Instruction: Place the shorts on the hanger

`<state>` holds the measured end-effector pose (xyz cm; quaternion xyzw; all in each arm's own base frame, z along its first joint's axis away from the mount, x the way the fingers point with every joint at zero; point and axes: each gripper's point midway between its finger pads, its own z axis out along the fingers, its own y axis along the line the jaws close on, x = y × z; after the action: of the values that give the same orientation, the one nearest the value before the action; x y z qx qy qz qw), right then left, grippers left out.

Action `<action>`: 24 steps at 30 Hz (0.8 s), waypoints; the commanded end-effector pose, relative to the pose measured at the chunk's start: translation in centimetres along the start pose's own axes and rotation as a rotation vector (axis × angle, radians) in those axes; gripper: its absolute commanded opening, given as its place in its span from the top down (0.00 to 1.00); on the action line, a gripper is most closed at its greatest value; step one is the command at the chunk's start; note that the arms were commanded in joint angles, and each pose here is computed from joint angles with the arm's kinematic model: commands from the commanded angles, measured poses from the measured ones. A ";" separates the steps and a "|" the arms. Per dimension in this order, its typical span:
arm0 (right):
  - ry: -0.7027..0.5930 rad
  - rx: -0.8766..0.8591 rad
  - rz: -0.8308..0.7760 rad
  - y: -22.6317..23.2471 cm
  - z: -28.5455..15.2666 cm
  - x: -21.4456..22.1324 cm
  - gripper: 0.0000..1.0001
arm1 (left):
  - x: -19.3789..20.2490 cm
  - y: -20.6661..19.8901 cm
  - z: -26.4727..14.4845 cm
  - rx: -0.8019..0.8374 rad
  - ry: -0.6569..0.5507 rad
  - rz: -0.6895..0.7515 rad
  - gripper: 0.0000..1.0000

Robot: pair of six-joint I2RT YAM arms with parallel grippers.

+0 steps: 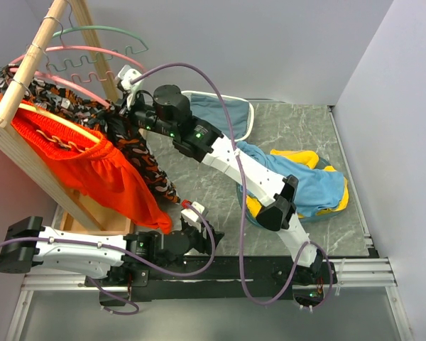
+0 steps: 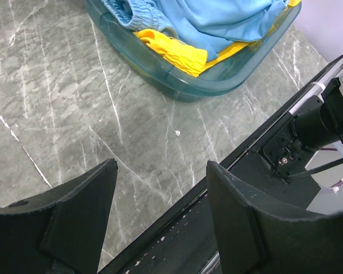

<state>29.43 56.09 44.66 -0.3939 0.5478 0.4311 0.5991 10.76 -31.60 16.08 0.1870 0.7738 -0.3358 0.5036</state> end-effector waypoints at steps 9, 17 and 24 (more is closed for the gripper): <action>-0.183 0.019 -0.068 1.1 -0.8 -6.7 1.00 | -0.7 -0.4 0.0 0.015 -0.035 -0.052 0.31; -0.175 0.028 -0.063 1.1 -1.0 -6.7 0.99 | -0.8 -0.3 -0.2 0.015 -0.040 -0.058 0.31; -0.186 0.040 -0.059 1.1 -1.8 -7.5 0.24 | -0.9 -0.1 -0.4 0.014 -0.043 -0.071 0.31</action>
<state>29.37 56.71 44.27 -0.3892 0.5507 0.4146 0.6110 10.71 -31.44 15.99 0.1759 0.7738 -0.3452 0.5011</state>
